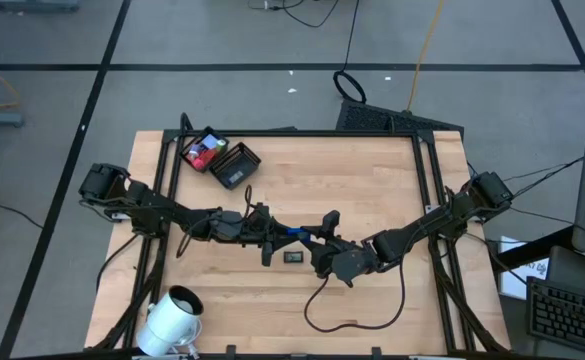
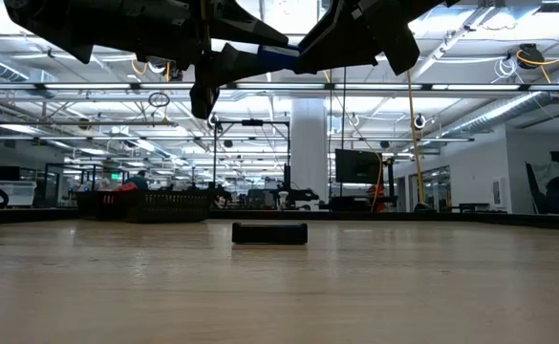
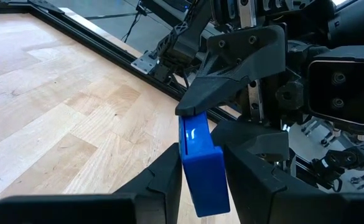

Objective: Pick & Place Office items
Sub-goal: Put the blue timer into the black bin

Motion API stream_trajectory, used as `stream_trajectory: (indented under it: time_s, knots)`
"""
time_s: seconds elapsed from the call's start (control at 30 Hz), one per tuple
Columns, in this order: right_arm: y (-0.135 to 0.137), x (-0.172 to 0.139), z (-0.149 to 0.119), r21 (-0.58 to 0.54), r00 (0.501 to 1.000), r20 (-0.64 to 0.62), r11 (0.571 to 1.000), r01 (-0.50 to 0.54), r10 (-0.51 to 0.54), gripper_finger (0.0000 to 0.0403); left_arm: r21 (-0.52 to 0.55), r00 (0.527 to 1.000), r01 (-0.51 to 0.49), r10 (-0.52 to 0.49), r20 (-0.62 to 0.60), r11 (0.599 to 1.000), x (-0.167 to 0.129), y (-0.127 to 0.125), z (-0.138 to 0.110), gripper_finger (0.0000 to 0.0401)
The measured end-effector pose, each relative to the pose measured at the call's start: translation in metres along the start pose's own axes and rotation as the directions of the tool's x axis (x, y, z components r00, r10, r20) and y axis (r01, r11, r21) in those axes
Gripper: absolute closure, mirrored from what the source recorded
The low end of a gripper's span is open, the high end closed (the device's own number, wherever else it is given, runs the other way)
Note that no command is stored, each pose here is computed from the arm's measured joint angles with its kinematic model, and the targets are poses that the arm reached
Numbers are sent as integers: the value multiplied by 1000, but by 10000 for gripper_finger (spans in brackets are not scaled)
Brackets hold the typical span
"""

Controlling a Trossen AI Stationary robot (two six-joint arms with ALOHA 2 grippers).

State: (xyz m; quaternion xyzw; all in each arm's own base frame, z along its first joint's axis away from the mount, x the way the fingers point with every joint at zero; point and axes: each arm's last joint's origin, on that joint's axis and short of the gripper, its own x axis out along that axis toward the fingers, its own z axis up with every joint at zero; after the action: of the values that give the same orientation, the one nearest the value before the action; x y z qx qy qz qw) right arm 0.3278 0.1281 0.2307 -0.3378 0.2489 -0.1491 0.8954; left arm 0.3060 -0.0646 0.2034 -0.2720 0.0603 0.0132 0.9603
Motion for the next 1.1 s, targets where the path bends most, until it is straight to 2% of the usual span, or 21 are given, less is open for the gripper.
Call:
stream_trajectory:
  time_s: [0.13, 0.33, 0.4, 0.67, 0.8, 0.9, 1.1]
  knots:
    - [0, 0, 0, 1, 1000, 0, 1000, 0, 0, 248, 0, 1000, 0, 0, 0, 1000, 0, 0, 0, 286]
    - [0, 0, 0, -14, 1000, -5, 1000, 5, -5, 254, -4, 1000, -10, 10, 5, 1000, 0, 1, 0, 338]
    - [0, 0, 0, -12, 1000, -5, 1000, 6, -6, 253, -4, 1000, -12, 12, 5, 1000, 0, 2, 1, 339]
    - [-6, -3, 2, 247, 1000, 12, 969, -4, 1, 166, 39, 1000, -11, 11, 9, 999, 1, 5, 3, 333]
    - [-16, -15, 7, 324, 999, 40, 946, -28, 16, 132, 118, 999, -32, 30, 25, 992, 1, 5, 4, 342]
    - [-23, -28, 9, 358, 994, 70, 928, -100, 80, 120, 176, 997, -66, 61, 37, 982, 1, 6, 4, 343]
    - [-30, -54, 8, 394, 988, 111, 908, -146, 111, 122, 268, 987, -158, 153, 42, 950, -10, 5, 13, 343]
